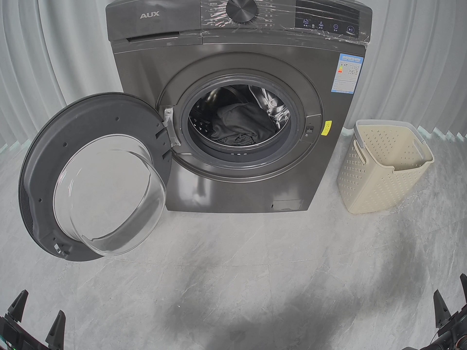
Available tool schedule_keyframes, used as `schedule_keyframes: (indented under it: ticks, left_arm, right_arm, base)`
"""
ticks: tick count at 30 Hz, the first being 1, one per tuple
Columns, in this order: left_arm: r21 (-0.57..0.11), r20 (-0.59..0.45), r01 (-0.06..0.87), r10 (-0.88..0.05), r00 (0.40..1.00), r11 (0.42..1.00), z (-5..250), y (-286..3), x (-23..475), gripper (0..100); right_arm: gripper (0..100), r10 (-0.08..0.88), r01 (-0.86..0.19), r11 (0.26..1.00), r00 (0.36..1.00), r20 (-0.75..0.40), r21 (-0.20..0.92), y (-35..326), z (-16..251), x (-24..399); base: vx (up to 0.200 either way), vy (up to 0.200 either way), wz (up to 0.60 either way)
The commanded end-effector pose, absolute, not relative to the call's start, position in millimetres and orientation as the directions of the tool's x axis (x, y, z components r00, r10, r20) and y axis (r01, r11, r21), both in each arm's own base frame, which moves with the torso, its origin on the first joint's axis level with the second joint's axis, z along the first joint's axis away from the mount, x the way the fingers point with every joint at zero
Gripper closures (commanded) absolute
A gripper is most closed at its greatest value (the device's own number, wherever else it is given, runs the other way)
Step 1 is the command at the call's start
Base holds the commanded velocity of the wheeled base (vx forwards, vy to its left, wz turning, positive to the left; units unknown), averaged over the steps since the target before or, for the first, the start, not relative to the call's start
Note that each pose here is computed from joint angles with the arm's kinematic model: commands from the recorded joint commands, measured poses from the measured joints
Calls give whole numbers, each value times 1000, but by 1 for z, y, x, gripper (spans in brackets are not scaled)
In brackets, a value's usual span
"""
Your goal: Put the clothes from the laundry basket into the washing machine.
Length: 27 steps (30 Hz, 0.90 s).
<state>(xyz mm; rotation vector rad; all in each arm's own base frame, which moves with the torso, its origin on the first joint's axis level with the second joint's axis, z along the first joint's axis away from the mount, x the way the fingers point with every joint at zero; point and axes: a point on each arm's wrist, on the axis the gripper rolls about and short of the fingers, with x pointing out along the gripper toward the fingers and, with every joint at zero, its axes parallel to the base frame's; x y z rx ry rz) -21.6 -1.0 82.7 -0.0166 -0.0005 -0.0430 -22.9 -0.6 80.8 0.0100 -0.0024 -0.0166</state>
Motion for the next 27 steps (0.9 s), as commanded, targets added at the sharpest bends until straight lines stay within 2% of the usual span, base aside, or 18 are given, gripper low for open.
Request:
schedule_keyframes:
  ticks: [1, 19, 27]
  left_arm:
    - [0, -8, 20, -20, 1000, 1000, 75, 0, -23, 0]
    - [-9, -3, 21, -21, 1000, 1000, 75, 0, -23, 0]
    - [-6, -3, 23, -23, 1000, 1000, 75, 0, -23, 0]
  right_arm:
    - [0, 3, -3, 1000, 1000, -2, -2, 0, 75, -23]
    - [0, 14, -14, 1000, 1000, -2, -3, 0, 75, -23]
    - [0, 12, -12, 1000, 1000, -2, -3, 0, 75, -23]
  base:
    - [0, 0, 0]
    - [0, 0, 0]
    - [0, 200, 0]
